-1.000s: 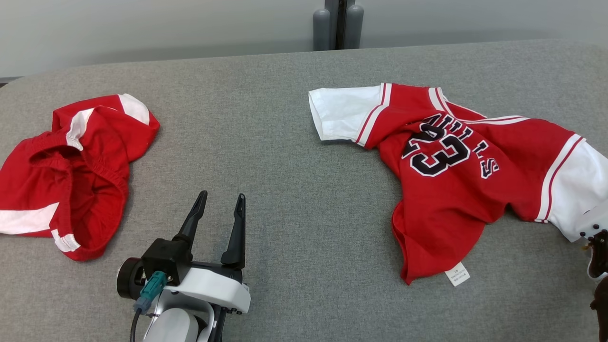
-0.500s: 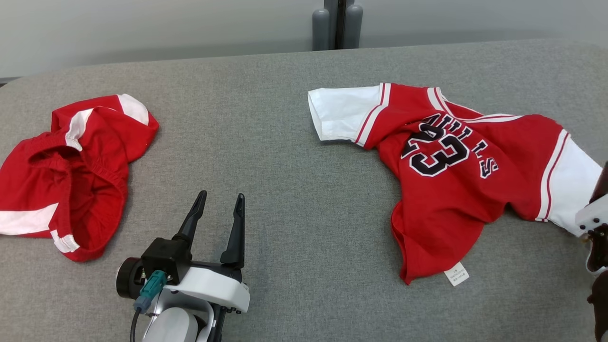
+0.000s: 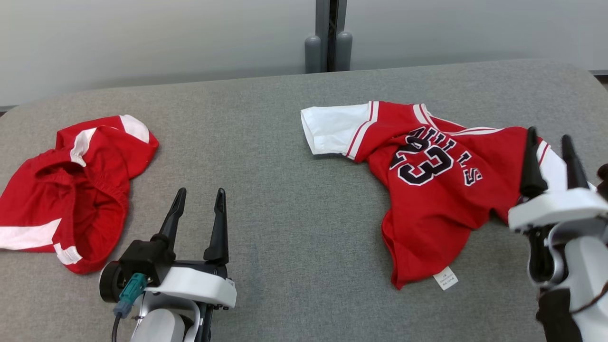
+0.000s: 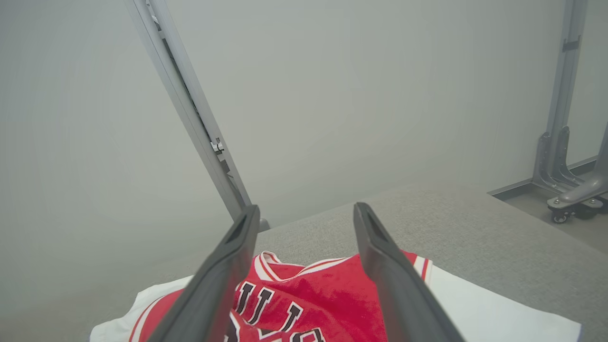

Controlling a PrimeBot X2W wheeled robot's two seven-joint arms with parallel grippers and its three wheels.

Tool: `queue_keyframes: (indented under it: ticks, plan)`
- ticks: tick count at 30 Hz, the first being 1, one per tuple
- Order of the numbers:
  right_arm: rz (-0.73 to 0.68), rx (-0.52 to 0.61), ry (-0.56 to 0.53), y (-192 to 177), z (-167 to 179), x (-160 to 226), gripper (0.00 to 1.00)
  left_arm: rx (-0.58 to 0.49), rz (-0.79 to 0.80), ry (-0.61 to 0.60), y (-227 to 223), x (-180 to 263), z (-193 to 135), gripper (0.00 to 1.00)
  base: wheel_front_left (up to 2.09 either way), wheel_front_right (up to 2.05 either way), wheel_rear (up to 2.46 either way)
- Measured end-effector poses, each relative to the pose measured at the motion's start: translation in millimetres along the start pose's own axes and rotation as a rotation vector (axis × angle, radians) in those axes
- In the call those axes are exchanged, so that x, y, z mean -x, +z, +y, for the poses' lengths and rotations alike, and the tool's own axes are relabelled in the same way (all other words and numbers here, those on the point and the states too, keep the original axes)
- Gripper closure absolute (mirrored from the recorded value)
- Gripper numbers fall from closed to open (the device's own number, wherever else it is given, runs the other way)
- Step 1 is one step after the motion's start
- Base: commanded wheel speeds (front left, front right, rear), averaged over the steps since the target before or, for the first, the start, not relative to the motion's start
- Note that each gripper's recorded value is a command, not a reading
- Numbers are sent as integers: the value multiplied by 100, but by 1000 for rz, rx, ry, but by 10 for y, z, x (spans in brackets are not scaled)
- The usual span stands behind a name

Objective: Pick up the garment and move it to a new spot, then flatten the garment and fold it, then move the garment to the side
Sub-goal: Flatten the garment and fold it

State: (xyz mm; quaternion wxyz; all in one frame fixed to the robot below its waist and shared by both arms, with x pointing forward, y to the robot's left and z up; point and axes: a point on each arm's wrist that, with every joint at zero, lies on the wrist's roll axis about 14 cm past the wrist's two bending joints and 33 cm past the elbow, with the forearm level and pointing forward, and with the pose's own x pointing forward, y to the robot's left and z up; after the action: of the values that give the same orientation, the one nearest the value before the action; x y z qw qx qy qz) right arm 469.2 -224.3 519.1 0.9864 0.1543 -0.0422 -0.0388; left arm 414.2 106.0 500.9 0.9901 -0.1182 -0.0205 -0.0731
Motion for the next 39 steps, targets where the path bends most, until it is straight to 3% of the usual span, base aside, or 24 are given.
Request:
queue_keyframes:
  ticks: [4,14,31,39]
  plan:
    - [-12,2,67,-9,144,249,0,5,-8,1,29,35,-10,0,0,0,0]
    - [19,-24,73,-179,180,671,0,19,28,-22,-84,128,-69,0,0,0,0]
    - [48,1,48,-285,117,885,0,18,41,-24,-118,206,-51,0,0,0,0]
    - [153,-3,180,-625,552,1030,0,14,49,-17,-145,213,-18,0,0,0,0]
